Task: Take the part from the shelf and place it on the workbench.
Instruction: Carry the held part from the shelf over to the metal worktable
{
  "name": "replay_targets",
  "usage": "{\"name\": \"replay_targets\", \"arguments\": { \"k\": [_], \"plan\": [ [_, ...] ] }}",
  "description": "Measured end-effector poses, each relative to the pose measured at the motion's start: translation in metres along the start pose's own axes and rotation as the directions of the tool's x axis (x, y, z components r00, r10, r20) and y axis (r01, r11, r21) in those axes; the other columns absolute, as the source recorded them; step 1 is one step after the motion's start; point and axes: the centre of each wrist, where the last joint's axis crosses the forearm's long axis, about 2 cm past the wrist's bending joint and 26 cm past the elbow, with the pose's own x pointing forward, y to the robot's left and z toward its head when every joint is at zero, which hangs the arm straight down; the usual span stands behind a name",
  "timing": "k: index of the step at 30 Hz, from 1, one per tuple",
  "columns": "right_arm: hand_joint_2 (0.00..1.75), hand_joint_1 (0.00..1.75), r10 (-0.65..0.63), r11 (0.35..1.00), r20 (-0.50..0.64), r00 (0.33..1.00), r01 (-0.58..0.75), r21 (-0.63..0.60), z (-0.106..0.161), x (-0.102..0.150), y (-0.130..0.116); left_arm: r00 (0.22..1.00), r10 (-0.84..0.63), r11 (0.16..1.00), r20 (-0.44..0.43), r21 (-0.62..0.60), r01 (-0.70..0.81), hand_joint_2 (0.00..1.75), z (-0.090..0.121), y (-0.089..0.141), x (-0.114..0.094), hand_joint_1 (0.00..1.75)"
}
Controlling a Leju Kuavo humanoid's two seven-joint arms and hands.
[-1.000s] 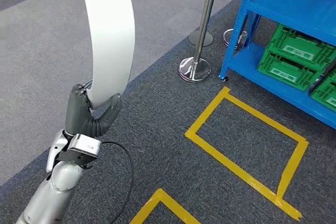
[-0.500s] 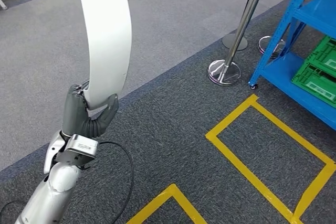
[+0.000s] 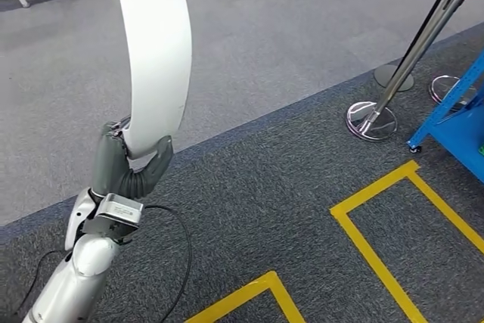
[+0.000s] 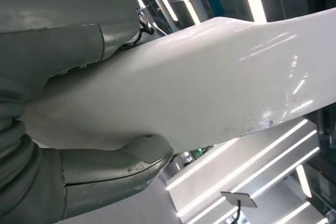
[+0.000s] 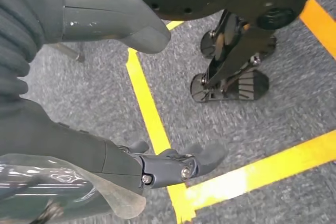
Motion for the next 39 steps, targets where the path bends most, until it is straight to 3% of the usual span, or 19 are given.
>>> {"name": "replay_targets", "arguments": {
  "k": [39],
  "plan": [
    [1.75, 0.00, -0.002, 1.000, -0.004, 1.000, 0.002, 0.004, 0.0008, -0.0018, 0.0024, 1.000, 0.000, 1.000, -0.002, -0.001, 0.000, 1.75, 0.0013, 0.0001, 0.0002, 1.75]
  ]
}}
